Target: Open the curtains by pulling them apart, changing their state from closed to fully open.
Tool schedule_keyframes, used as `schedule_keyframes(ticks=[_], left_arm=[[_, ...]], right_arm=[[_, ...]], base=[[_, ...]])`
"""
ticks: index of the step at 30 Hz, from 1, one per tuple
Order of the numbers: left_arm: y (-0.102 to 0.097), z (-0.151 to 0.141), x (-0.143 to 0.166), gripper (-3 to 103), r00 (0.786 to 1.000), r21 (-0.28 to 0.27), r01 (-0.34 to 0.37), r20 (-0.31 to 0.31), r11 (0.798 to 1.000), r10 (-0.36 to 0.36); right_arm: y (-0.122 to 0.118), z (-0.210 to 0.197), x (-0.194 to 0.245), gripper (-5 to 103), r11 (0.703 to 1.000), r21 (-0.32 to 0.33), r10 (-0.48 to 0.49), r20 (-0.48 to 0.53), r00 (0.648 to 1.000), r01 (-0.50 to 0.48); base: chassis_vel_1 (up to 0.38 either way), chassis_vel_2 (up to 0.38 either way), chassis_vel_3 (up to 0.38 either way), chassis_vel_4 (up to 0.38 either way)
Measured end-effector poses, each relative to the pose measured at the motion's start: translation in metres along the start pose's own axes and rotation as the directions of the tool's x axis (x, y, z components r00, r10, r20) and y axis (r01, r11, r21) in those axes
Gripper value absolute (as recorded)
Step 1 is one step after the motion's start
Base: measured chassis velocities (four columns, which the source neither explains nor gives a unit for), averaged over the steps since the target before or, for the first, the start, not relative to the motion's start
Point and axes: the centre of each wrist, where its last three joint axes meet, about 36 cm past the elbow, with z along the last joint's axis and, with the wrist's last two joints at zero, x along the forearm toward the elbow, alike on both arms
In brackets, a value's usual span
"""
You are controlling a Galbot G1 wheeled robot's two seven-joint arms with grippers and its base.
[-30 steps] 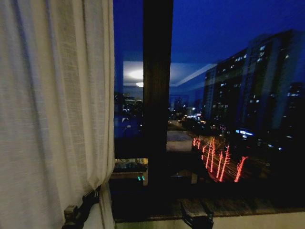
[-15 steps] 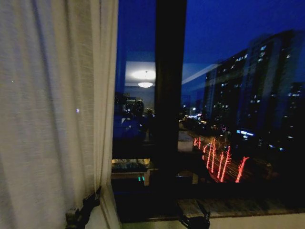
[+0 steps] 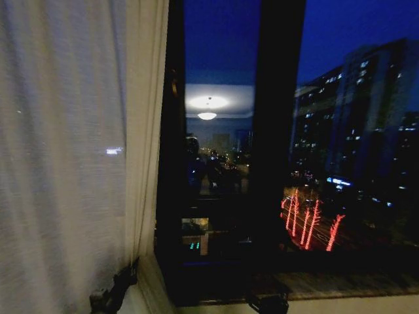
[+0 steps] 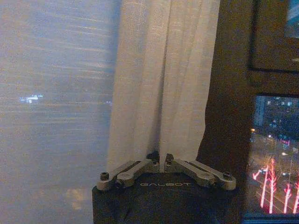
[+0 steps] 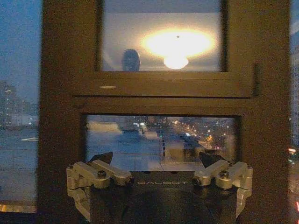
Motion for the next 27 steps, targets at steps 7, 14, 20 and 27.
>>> schedule_keyframes(ticks=[7,14,20,27], left_arm=[[0.001,0.000,0.006,0,1.000,-0.003,0.003,-0.003,1.000,-0.003],[0.001,0.001,0.011,0,1.000,-0.004,0.004,-0.001,1.000,-0.004],[0.000,0.000,0.013,0,1.000,-0.002,0.005,0.004,1.000,-0.005],[-0.001,0.003,0.018,0,1.000,-0.001,0.008,0.005,1.000,-0.008]], right_arm=[[0.000,0.000,0.002,100,1.000,-0.001,-0.001,-0.001,1.000,0.001],[0.001,-0.002,0.004,100,1.000,-0.001,-0.002,0.001,1.000,0.002],[0.002,-0.004,0.006,100,1.000,-0.001,-0.004,0.003,1.000,0.004],[0.003,-0.005,0.008,100,1.000,-0.001,-0.007,0.003,1.000,0.007]], base=[[0.314,0.294,-0.300,-0.292],[0.230,0.218,-0.223,-0.237],[0.252,0.234,-0.240,-0.239],[0.275,0.274,-0.269,-0.273]])
